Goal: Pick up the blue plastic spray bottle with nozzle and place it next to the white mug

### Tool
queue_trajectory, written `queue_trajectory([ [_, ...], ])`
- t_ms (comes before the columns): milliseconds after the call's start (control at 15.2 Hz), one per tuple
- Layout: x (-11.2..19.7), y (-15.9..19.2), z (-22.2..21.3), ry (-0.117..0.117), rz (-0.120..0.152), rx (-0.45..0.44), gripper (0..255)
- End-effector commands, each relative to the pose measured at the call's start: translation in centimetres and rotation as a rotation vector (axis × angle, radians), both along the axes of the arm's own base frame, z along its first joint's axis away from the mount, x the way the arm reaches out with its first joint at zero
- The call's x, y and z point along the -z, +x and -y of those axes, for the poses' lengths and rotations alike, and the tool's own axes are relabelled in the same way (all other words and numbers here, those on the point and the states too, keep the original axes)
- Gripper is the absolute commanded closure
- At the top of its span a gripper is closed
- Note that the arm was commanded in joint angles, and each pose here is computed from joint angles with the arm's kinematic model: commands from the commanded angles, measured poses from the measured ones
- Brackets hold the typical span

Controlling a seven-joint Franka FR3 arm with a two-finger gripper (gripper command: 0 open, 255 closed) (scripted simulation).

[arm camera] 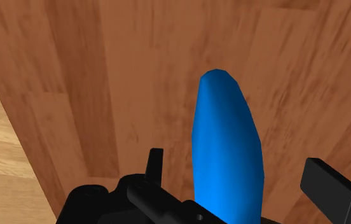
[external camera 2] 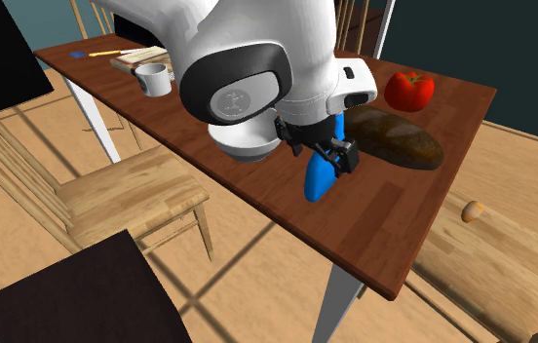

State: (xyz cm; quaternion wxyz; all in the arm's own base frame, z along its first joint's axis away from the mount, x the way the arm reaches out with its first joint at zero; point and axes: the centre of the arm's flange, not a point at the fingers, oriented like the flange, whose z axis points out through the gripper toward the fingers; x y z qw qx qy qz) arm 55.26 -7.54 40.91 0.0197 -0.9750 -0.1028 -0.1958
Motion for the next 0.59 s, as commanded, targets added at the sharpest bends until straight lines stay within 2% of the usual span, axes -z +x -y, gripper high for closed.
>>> queue_trajectory([
  [0, 0.69, 0.28, -0.07, 0.000, 0.000, 0.000, 0],
  [462, 0.69, 0.28, -0.08, 0.000, 0.000, 0.000, 0],
  [528, 0.69, 0.28, -0.08, 0.000, 0.000, 0.000, 255],
])
